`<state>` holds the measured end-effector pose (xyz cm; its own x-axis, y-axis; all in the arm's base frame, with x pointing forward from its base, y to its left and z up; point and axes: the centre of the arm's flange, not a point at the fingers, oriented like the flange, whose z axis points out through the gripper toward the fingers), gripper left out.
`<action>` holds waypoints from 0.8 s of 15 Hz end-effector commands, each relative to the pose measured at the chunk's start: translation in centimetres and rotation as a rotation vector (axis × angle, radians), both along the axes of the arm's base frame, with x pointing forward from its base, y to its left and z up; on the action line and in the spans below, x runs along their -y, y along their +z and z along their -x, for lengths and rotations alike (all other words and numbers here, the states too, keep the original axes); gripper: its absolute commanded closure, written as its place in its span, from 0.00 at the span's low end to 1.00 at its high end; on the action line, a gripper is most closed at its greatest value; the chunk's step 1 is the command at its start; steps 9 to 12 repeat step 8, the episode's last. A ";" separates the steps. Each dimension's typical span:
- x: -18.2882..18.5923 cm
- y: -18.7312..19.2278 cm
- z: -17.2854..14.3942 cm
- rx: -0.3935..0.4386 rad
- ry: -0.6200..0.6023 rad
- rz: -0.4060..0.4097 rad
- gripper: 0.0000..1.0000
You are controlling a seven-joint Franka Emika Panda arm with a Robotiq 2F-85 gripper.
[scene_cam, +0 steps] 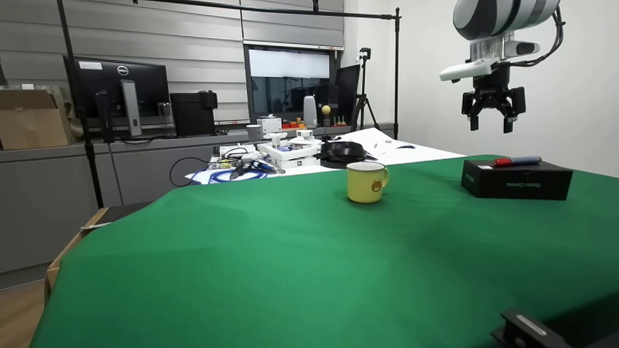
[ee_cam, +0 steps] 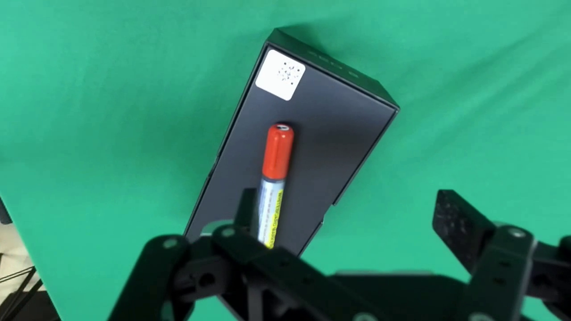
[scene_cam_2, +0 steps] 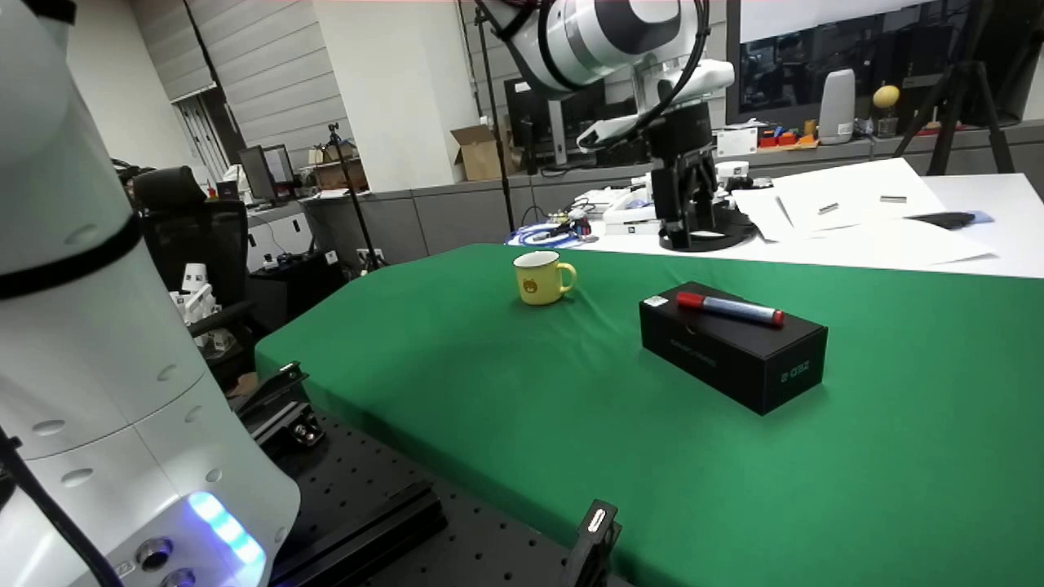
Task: Pick the marker from the cup and put it on the box
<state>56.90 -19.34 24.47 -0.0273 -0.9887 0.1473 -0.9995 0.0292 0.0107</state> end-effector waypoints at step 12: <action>-0.3 0.7 0.5 0.001 0.026 0.000 0.00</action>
